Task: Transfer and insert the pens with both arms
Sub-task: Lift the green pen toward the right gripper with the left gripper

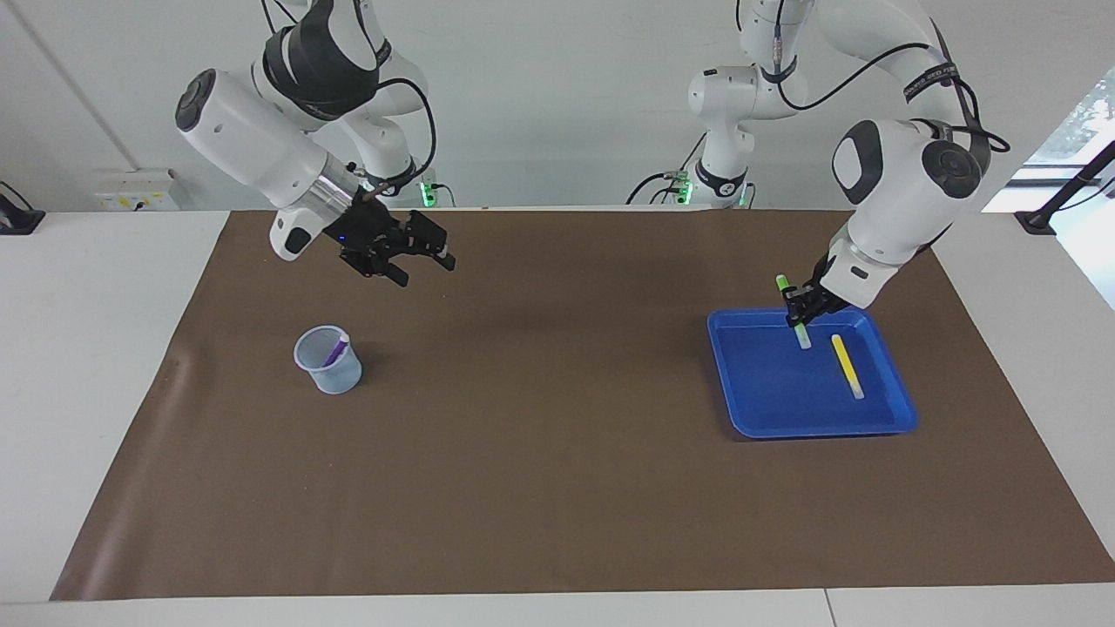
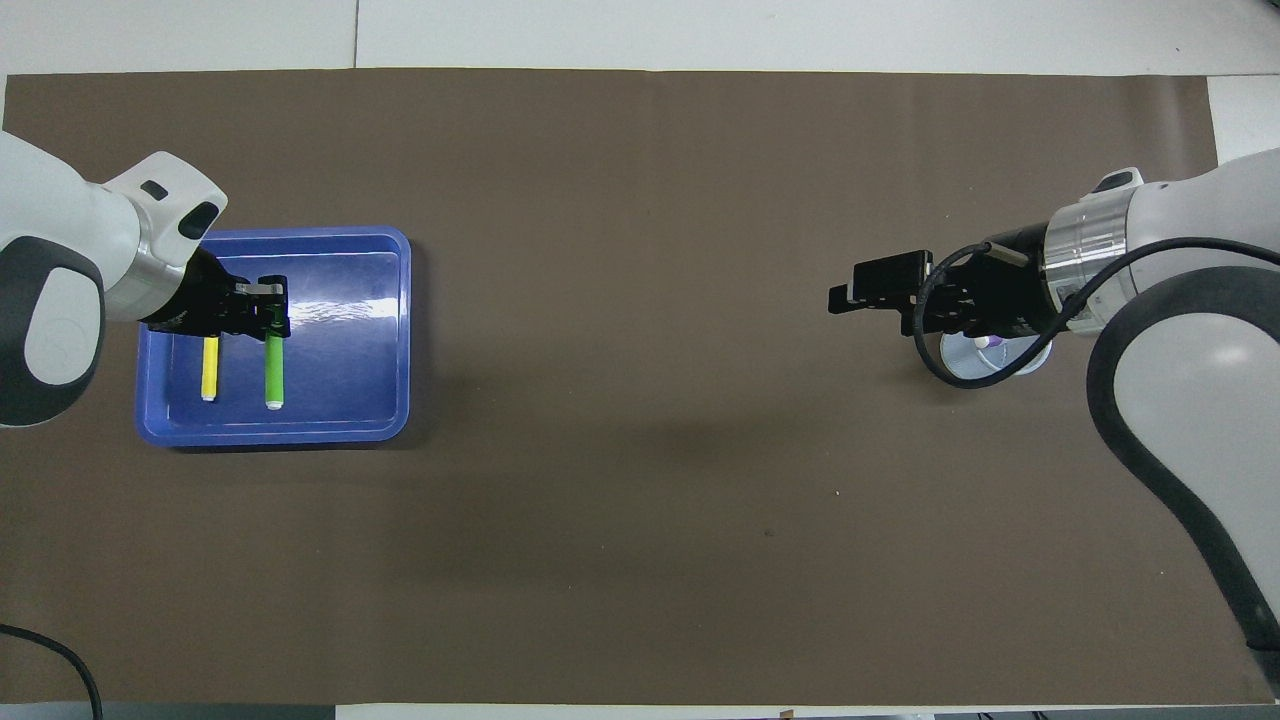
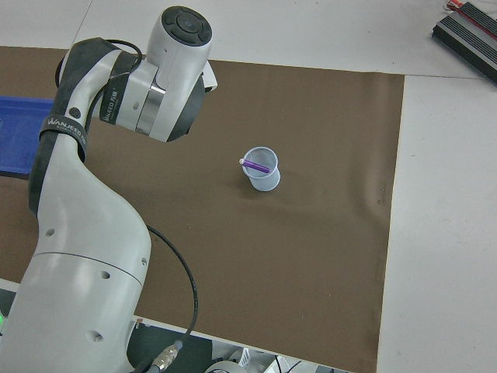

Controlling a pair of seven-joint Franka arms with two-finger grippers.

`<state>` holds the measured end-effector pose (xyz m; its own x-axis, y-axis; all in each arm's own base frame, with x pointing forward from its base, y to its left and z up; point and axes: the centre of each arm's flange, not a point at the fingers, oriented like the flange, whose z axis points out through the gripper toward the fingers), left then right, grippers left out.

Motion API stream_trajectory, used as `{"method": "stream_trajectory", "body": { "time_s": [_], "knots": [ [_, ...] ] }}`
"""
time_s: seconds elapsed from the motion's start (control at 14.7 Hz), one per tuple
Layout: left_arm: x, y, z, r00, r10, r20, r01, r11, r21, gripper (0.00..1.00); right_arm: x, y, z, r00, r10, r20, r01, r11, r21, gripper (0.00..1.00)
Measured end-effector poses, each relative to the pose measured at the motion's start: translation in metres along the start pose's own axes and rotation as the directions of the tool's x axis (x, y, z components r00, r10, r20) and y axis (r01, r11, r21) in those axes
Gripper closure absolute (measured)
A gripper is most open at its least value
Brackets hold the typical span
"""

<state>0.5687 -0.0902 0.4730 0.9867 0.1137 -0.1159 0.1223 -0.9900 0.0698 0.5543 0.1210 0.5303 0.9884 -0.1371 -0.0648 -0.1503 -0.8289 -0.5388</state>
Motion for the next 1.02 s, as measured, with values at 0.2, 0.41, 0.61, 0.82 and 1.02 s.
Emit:
{"method": "stream_trajectory", "body": {
  "time_s": [0.2, 0.41, 0.61, 0.82, 1.02],
  "knots": [
    [-0.019, 0.044, -0.022, 0.973, -0.229, 0.022, 0.230, 0.971, -0.067, 0.83, -0.004, -0.018, 0.014, 0.998, 0.062, -0.022, -0.061, 0.997, 0.044, 0.00],
    [-0.043, 0.099, -0.035, 0.889, -0.453, 0.065, 0.458, 0.881, -0.117, 0.83, -0.007, -0.026, 0.027, 0.989, 0.146, -0.023, -0.141, 0.979, 0.149, 0.00],
    [-0.062, 0.153, -0.036, 0.791, -0.604, 0.094, 0.611, 0.774, -0.167, 0.83, -0.006, -0.021, 0.030, 0.977, 0.211, -0.023, -0.200, 0.952, 0.231, 0.00],
    [-0.072, 0.183, -0.038, 0.668, -0.729, 0.146, 0.741, 0.635, -0.221, 0.83, -0.006, -0.020, 0.035, 0.957, 0.288, -0.035, -0.262, 0.908, 0.328, 0.00],
    [-0.086, 0.216, -0.034, 0.538, -0.820, 0.194, 0.834, 0.485, -0.262, 0.83, -0.015, -0.039, 0.054, 0.938, 0.344, -0.047, -0.297, 0.867, 0.400, 0.00]
  ]
}}
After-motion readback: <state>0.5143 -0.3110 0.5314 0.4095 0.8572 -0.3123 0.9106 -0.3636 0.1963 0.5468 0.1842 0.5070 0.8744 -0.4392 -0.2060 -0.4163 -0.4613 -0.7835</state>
